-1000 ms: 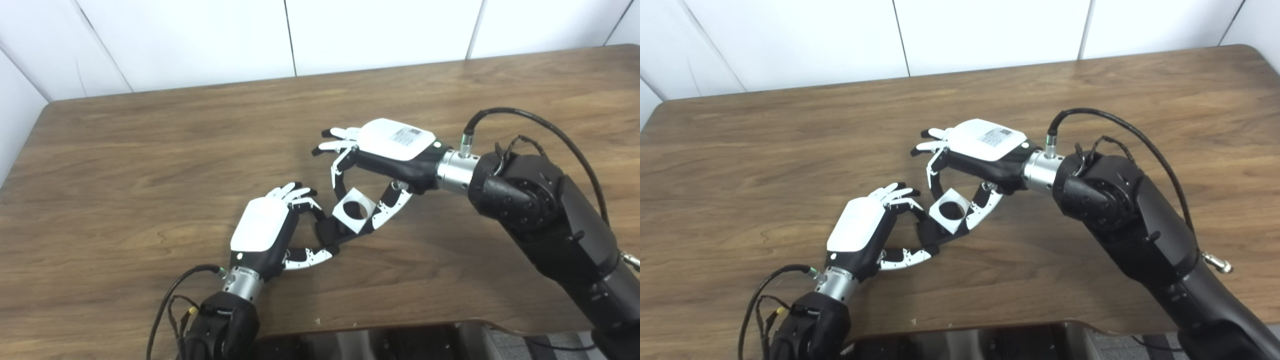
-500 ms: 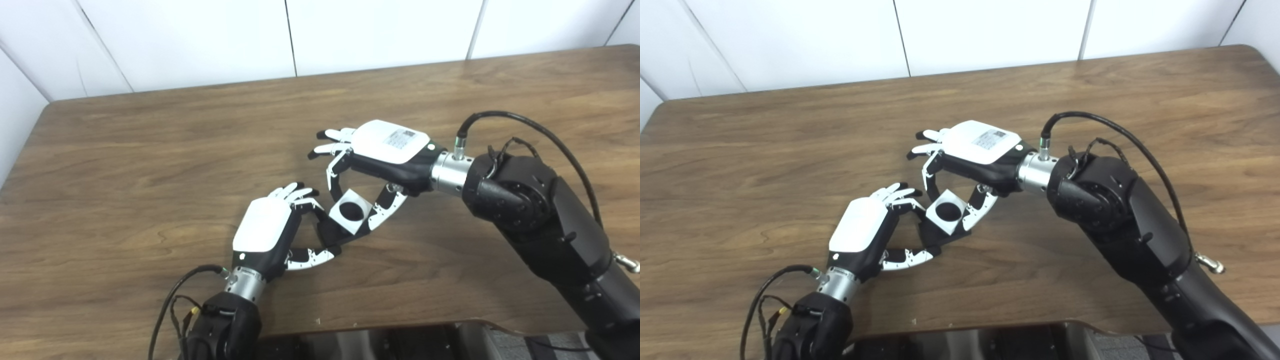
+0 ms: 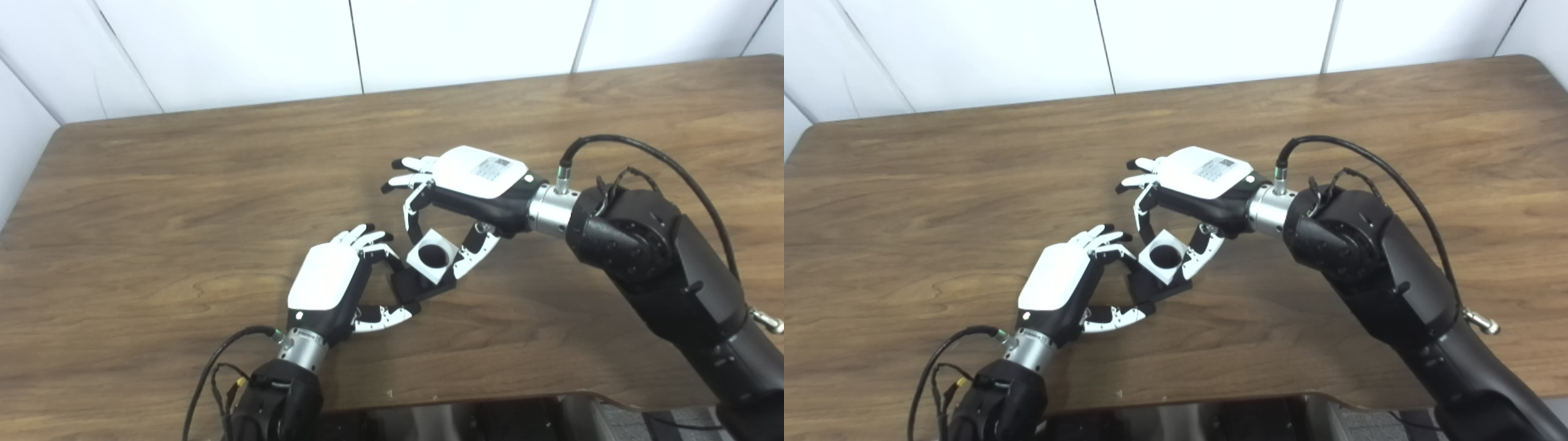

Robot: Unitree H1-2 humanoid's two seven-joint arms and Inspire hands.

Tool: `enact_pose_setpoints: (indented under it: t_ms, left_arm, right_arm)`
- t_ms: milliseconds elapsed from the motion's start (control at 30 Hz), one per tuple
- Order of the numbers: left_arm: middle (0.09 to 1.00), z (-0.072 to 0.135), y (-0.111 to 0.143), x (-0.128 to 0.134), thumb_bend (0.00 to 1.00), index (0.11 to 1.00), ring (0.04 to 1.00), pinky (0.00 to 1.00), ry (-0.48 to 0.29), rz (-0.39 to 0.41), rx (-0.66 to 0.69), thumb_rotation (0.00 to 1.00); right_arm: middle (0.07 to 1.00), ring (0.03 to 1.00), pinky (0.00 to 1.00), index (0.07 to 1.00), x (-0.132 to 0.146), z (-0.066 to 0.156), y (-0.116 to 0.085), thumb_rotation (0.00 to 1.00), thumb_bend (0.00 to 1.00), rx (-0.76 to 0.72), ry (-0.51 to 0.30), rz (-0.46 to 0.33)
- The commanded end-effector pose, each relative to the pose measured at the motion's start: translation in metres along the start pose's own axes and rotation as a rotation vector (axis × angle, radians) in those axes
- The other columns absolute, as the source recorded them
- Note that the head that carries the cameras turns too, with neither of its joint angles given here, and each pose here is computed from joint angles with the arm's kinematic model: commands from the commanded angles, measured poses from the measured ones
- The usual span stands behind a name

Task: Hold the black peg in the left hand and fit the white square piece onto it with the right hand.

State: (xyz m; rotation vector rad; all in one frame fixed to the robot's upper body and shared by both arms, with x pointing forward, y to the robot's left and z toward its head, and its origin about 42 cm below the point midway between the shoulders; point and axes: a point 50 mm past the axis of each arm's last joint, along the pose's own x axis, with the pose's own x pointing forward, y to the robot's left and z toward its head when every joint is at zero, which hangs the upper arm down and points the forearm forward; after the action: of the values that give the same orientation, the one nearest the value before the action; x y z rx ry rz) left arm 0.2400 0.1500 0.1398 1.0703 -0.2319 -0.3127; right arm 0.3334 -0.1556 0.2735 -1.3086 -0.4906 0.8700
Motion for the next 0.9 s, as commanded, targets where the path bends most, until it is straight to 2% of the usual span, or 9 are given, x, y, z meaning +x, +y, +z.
enact_pose_setpoints:
  t_ms: [0,867]
  left_arm:
    - [0.844,0.0061,0.0109,0.0032,0.55,0.548,0.925,0.91,-0.034,0.065,-0.007,0.39]
    - [0.839,0.0088,0.0131,0.0051,0.55,0.547,0.921,0.91,-0.037,0.070,-0.004,0.39]
  right_arm:
    - [0.920,1.000,0.97,0.489,0.0005,0.0005,-0.0219,0.14,0.52,-0.051,-0.018,-0.069]
    - [0.915,1.000,0.96,0.490,0.0012,-0.0062,-0.0195,0.14,0.52,-0.040,0.002,-0.064]
